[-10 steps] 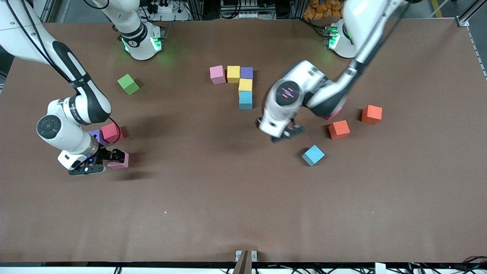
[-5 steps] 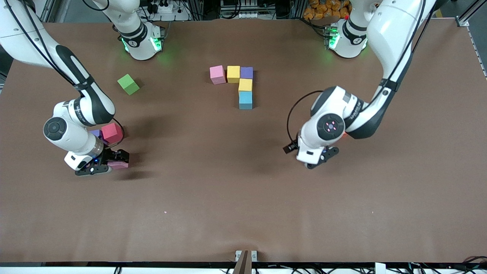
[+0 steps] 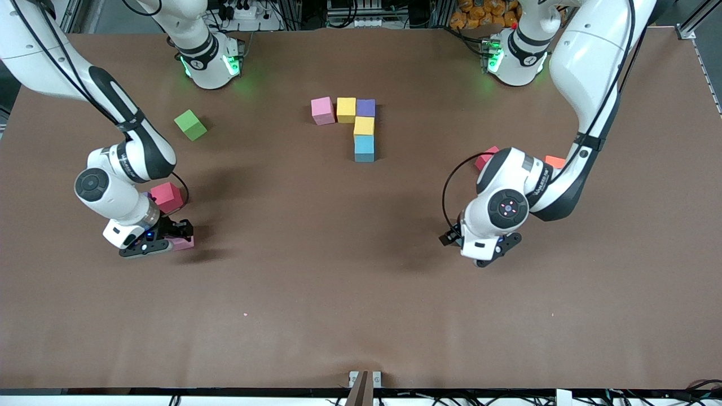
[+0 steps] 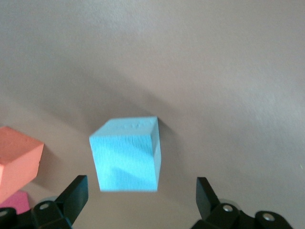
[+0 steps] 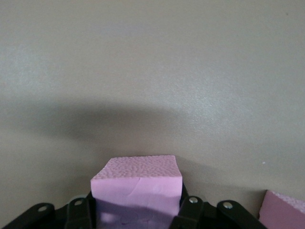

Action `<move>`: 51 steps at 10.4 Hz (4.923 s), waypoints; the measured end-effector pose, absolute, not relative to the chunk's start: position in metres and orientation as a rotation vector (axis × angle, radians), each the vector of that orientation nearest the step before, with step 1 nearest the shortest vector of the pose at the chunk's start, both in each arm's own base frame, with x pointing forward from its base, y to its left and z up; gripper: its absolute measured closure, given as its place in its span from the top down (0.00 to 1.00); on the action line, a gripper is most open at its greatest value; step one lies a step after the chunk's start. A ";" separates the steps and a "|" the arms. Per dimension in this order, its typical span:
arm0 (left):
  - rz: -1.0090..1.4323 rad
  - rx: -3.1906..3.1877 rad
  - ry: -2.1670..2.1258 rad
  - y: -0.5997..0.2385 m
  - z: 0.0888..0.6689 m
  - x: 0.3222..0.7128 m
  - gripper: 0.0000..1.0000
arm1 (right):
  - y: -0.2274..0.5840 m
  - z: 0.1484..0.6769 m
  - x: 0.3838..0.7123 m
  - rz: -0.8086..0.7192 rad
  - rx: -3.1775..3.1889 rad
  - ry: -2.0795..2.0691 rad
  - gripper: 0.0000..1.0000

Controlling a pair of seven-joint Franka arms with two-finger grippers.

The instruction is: Form number 2 with 11 blocks

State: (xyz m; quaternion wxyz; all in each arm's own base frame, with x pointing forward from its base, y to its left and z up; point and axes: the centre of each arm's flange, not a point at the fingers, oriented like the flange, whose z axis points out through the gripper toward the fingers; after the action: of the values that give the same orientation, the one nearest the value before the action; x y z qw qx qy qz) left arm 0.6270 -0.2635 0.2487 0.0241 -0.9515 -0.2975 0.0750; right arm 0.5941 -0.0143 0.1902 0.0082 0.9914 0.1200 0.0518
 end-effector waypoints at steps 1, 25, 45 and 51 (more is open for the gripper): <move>0.223 -2.945 -0.940 -0.258 0.241 0.631 1.00 | -0.004 0.191 0.593 0.154 3.077 0.433 0.56; 0.118 -2.924 -1.048 -0.250 0.208 0.593 1.00 | 0.453 0.249 0.334 -0.094 2.093 2.343 0.56; 0.139 -2.884 -1.133 -0.287 0.238 0.575 0.55 | 0.467 0.209 0.325 0.000 2.267 2.205 0.56; 0.142 -2.881 -1.136 -0.289 0.238 0.574 0.55 | 0.467 0.206 0.331 0.013 2.260 2.203 0.56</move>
State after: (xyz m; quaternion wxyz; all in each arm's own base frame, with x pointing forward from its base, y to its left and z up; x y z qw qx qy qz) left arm 0.5742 -0.2885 0.2379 0.0207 -0.9291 -0.3663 0.0457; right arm 0.3305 0.4666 0.2061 -0.0072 0.7161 0.6979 0.0043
